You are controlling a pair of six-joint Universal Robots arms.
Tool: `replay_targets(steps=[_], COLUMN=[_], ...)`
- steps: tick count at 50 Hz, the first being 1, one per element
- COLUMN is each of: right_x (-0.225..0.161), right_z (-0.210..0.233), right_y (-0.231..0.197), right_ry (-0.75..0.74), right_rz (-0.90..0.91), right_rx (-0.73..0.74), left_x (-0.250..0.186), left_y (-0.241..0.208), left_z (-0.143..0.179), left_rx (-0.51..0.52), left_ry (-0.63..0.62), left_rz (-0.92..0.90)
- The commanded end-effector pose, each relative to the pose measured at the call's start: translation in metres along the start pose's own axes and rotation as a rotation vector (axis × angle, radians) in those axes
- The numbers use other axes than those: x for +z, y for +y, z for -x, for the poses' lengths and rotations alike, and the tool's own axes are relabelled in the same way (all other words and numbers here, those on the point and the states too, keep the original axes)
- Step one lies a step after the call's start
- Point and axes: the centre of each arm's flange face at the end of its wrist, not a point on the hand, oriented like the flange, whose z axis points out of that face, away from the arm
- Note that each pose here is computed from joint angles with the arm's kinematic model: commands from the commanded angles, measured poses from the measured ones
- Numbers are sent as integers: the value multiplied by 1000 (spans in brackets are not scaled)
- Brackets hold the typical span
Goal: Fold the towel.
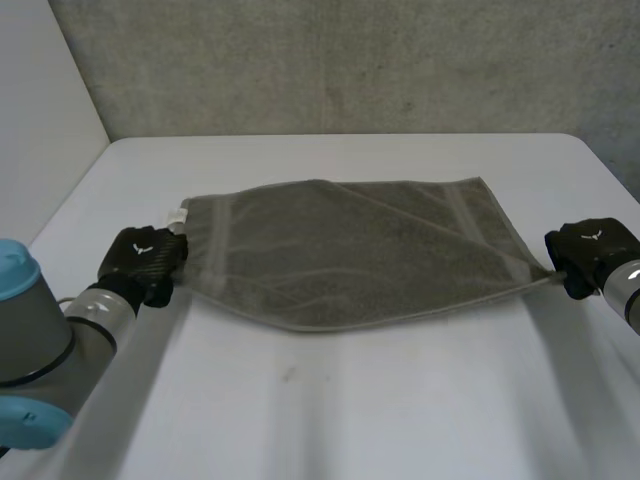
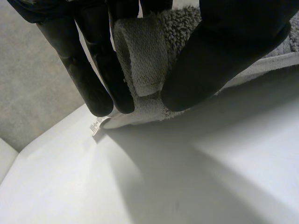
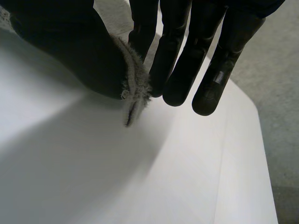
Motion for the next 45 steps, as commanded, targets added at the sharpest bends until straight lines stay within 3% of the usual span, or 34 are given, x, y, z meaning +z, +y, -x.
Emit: replay_targets(steps=[1,10,16,22,28,34,45], right_x=[-30,-83,-81,-46,4,51,110], right_z=[7,1,-8,-8,30,39,40], right_y=[4,0,-13,-34,-56,-56,-63], right_ry=[-114,-211,-181,-130,-151,-55,100], right_rz=[147,282,219,72,-21,-46,-167], right_rx=[-120,-224,-241,-184,-181,-198,-218], left_x=[-24,-60,-62,-28,5,45,100], left_y=[6,8,7,6,5,4,3], left_z=[8,23,25,38,47,47,54], left_rx=[-17,-87,-107,-105,-105,-96,-128], left_ry=[-18,-19,-1,-13,-14,1,-93], left_rz=[117,314,370,364,351,330,268])
